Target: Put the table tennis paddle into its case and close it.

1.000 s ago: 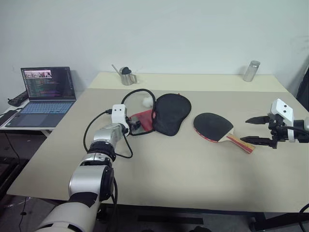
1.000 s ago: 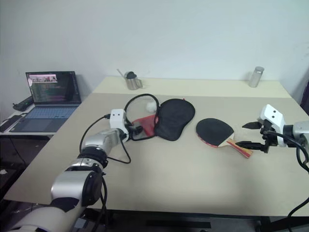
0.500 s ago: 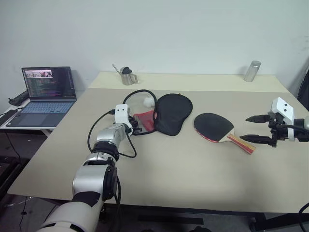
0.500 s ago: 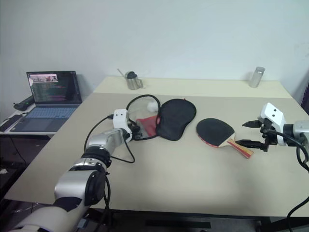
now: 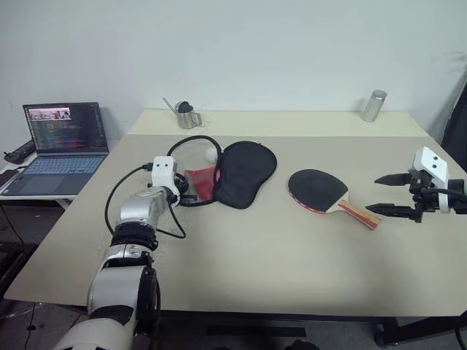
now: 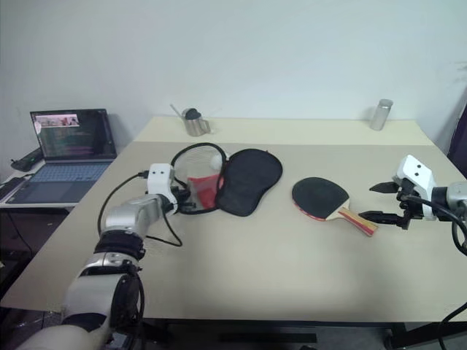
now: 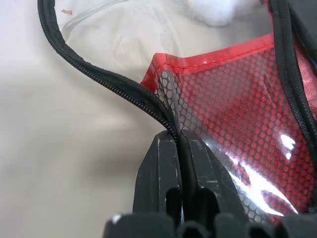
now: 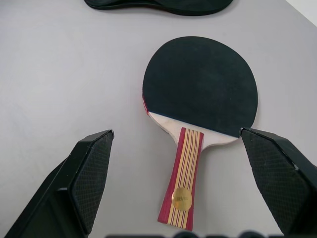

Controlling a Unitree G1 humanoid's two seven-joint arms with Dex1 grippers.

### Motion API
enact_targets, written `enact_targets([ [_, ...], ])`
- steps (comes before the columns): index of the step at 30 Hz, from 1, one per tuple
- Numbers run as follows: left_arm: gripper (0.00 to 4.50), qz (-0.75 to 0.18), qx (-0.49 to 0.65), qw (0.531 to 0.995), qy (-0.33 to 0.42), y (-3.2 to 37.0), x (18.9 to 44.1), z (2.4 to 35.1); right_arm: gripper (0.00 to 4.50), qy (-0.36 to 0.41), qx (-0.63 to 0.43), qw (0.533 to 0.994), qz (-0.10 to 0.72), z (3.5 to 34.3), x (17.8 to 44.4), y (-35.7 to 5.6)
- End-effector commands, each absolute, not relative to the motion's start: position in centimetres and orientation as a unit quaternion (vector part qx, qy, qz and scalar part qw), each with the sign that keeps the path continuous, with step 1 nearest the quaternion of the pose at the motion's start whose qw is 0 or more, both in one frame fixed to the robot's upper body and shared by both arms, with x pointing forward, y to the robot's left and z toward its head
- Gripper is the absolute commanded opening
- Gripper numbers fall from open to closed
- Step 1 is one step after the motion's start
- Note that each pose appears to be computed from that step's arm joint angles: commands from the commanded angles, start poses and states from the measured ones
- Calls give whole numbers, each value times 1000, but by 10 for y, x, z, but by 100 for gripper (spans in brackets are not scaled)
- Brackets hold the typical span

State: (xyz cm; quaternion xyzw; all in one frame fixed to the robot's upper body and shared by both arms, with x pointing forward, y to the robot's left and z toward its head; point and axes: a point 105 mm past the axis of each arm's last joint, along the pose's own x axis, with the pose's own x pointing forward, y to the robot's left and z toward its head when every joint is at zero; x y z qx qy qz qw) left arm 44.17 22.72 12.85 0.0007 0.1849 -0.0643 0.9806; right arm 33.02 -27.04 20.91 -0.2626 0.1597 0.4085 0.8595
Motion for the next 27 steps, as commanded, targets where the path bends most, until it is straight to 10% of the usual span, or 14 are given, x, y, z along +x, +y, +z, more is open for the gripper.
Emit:
enact_targets([
  [1,2,-71,21,983,168,226,434,142,450,137,-276,862,402,224,328,-271],
  [27,2,-73,-40,988,131,138,454,145,450,138,-278,859,407,225,329,-268],
])
